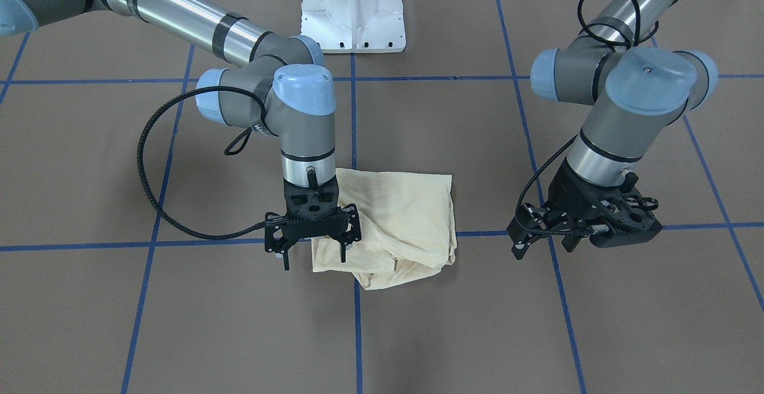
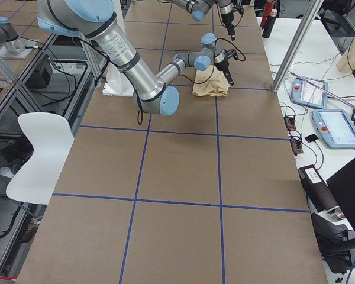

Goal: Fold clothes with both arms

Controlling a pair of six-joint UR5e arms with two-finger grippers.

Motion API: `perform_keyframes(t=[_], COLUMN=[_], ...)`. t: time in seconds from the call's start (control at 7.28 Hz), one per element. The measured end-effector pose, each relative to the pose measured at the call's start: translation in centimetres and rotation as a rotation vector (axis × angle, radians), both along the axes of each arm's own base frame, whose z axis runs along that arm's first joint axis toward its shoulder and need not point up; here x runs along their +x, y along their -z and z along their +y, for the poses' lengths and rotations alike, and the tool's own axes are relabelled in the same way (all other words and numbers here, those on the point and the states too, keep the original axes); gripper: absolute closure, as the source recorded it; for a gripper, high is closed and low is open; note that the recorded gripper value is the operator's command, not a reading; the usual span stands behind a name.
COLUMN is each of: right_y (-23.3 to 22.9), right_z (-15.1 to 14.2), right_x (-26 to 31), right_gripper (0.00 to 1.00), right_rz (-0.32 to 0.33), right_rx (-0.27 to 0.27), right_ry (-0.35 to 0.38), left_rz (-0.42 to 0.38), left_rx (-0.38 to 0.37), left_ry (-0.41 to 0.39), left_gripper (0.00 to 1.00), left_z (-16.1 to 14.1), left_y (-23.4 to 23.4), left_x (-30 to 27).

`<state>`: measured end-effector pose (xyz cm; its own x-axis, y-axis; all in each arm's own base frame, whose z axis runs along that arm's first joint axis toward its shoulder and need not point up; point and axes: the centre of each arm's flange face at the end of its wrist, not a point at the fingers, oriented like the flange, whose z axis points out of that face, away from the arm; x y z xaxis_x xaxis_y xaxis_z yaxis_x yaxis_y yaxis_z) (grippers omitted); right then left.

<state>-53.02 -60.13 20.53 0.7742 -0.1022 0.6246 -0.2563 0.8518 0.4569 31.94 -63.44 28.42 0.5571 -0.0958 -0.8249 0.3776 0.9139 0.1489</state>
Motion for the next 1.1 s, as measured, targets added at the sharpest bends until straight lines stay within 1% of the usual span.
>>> perform_keyframes(t=[0.14, 0.27, 0.41, 0.55, 0.69, 0.82, 0.96, 1.1], right_y=[-2.0, -4.7, -7.4, -10.2, -13.5, -17.6, -22.2, -26.9], right_z=[-0.4, -0.1, 0.3, 0.2, -0.3, -0.4, 0.2, 1.4], right_x=[4.3, 9.3, 14.0, 18.8, 24.2, 30.1, 35.7, 41.1], right_gripper=[0.0, 0.0, 0.0, 0.0, 0.0, 0.0, 0.0, 0.0], right_rz=[-0.019, -0.029, -0.035, -0.053, -0.072, -0.067, -0.041, -0.01], right_rx=[-0.071, -0.129, -0.167, -0.212, -0.262, -0.285, -0.288, -0.287], right_ry=[0.033, 0.053, 0.068, 0.088, 0.115, 0.151, 0.198, 0.245], left_rz=[-0.016, -0.036, -0.071, -0.131, -0.181, -0.209, -0.229, -0.246], left_rx=[0.062, 0.115, 0.16, 0.219, 0.261, 0.272, 0.262, 0.249], left_ry=[-0.03, -0.06, -0.097, -0.145, -0.173, -0.178, -0.174, -0.167], left_gripper=[0.01, 0.01, 0.01, 0.01, 0.01, 0.01, 0.01, 0.01], left_z=[0.8, 0.9, 1.0, 1.3, 1.7, 2.2, 2.7, 3.1], left_y=[0.2, -0.4, -2.1, -4.7, -7.1, -9.1, -11.0, -12.7], left_x=[-2.0, -4.9, -7.5, -10.1, -12.8, -15.0, -16.9, -18.7])
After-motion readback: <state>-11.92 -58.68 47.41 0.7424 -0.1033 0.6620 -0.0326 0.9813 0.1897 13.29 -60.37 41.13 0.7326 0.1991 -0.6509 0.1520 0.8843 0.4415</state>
